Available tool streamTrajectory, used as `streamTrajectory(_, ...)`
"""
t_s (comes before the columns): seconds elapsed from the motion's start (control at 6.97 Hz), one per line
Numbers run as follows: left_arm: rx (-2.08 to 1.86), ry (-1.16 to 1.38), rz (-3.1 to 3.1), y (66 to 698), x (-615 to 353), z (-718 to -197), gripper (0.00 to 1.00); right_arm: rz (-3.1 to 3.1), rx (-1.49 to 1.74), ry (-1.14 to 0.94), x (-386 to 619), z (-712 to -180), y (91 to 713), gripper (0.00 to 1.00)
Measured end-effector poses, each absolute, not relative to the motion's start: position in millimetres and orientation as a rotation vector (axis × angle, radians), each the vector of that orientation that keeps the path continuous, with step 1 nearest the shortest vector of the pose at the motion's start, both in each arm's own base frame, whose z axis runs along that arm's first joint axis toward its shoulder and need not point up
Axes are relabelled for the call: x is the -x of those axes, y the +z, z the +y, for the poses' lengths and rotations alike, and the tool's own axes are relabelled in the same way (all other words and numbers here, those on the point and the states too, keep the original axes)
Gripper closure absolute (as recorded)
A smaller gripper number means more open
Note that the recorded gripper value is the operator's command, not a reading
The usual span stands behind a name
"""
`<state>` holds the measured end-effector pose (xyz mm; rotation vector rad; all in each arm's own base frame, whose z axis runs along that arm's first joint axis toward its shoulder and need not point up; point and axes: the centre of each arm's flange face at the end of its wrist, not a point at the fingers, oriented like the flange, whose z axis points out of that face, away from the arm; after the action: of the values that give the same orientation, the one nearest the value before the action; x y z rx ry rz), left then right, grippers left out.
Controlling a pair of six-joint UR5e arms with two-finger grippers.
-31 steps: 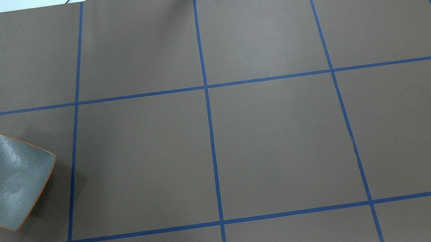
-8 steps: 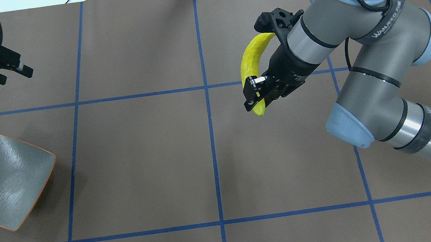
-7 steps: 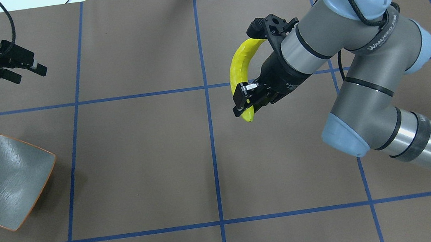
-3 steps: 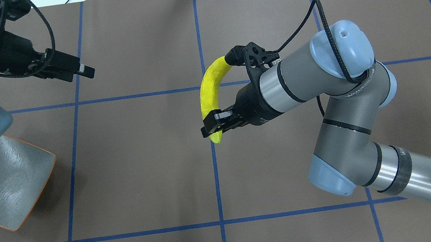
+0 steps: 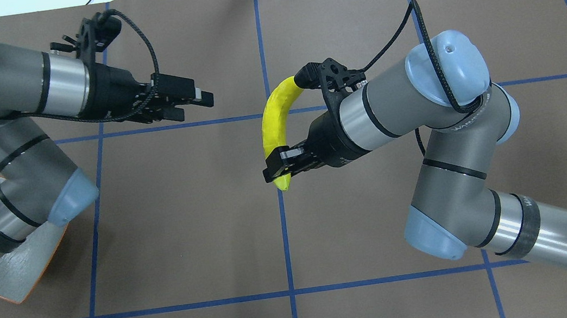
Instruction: Transfer all bananas from basket to plate
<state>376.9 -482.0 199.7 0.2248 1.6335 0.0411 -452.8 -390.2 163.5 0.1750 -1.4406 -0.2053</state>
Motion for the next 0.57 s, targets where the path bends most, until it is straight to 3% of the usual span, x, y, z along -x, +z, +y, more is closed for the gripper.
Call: streamTrajectory(0.57,-0.170,-0.020,1.704,150.4,-435.7,-459.5,0.00,-1.434,-0.167,-0.204,455.8,-391.1,165.7,1.00)
